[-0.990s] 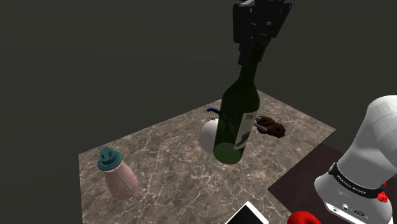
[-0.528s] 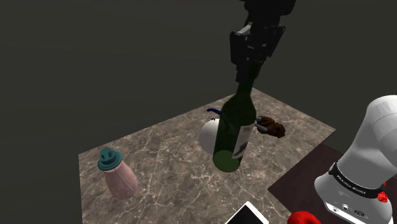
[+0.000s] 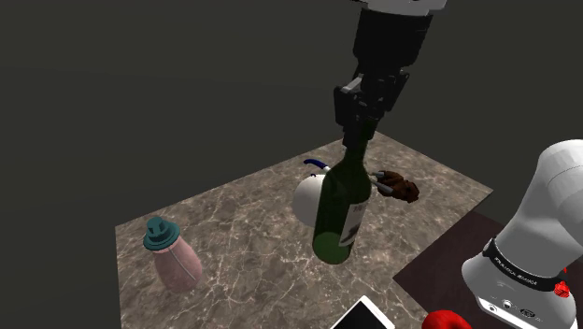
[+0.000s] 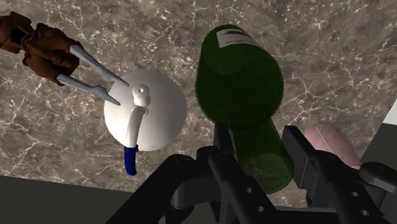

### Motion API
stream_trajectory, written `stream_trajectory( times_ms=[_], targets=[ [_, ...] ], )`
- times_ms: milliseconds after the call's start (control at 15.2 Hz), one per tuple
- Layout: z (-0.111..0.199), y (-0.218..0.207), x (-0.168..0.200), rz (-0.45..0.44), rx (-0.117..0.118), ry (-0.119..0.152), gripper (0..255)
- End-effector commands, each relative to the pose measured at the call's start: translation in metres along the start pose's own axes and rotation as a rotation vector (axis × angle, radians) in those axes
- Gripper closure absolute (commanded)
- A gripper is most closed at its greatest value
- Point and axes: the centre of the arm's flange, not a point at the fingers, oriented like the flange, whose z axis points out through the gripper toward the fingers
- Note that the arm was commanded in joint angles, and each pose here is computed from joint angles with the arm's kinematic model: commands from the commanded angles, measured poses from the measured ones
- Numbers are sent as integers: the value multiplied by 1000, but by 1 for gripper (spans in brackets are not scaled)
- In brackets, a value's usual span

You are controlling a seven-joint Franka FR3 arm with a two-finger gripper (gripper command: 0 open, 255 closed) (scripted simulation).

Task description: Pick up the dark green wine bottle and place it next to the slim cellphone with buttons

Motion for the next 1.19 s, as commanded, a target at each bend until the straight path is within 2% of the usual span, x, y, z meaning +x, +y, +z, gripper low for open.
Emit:
stream_trajectory(
  times_ms=[0,1122],
  targets=[
    [10,-1,-1,0,1,1,255],
    [100,0,-9,0,1,1,255]
  ],
)
